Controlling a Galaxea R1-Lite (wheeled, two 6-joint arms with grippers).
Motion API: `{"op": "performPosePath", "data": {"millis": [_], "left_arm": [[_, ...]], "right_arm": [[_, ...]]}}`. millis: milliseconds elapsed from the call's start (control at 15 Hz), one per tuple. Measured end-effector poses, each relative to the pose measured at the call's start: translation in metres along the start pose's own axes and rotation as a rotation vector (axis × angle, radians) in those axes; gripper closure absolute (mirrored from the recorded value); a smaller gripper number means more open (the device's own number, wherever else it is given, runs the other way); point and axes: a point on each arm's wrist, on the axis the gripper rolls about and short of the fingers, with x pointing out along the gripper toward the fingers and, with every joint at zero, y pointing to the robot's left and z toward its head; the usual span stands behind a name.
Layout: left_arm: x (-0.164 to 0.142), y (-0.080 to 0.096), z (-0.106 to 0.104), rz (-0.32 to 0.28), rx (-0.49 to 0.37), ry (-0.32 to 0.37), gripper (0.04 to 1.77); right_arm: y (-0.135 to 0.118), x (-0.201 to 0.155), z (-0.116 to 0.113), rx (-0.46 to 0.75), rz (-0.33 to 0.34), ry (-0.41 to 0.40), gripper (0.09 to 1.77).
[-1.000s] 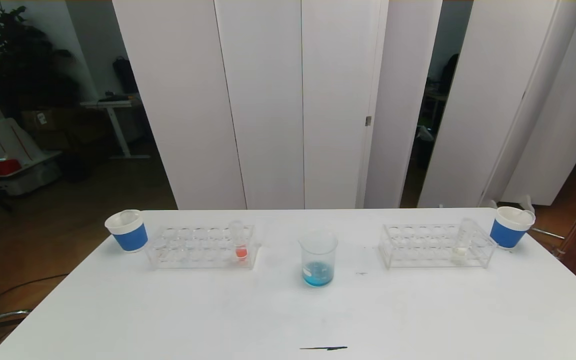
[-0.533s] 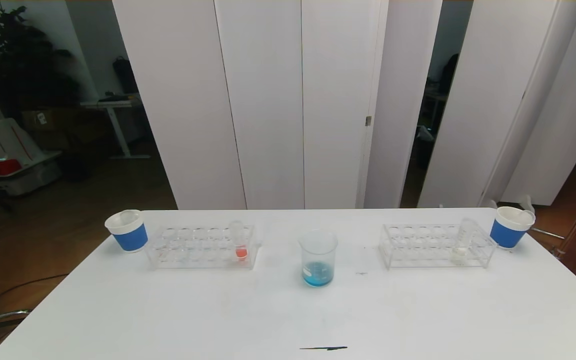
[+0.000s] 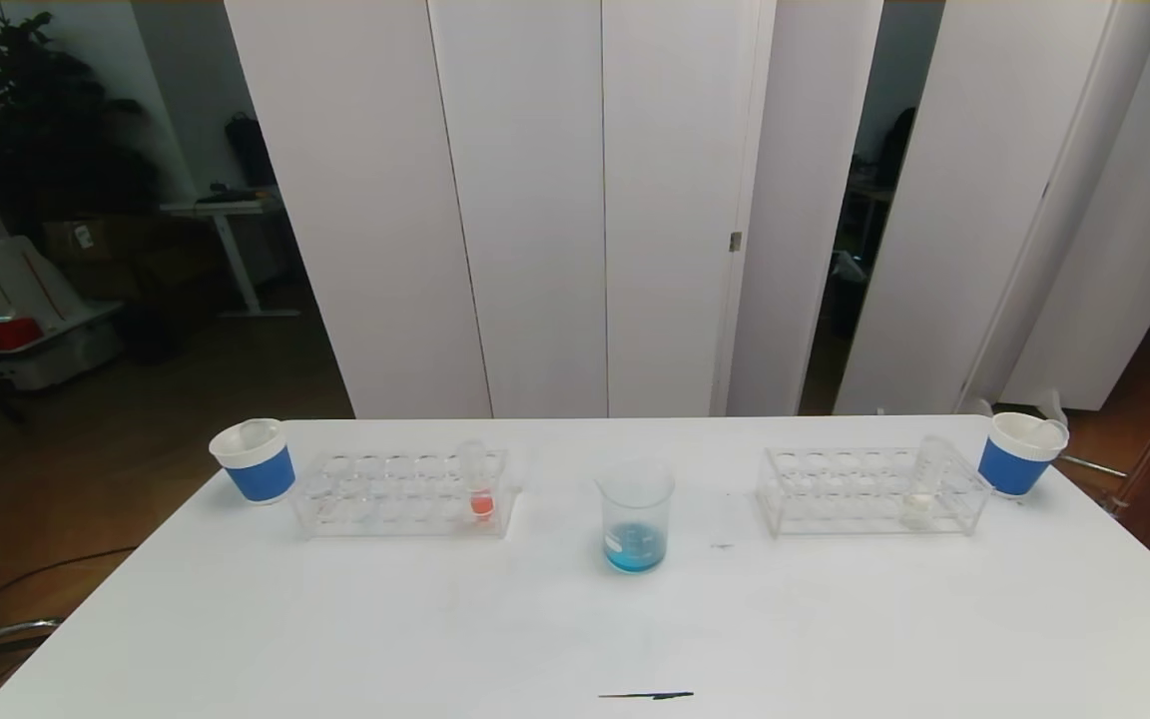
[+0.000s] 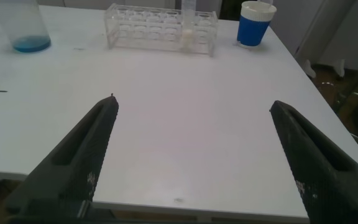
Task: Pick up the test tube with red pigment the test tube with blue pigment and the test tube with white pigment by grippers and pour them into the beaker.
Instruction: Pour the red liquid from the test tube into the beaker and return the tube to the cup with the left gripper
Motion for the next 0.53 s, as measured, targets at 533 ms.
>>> {"op": "performPosePath", "data": {"millis": [533], "left_arm": [[0.0,0.0,0.0,0.0,0.0,0.0,0.06]], "right_arm": [[0.0,0.0,0.0001,0.002,-0.001,0.0,0.11]]}}
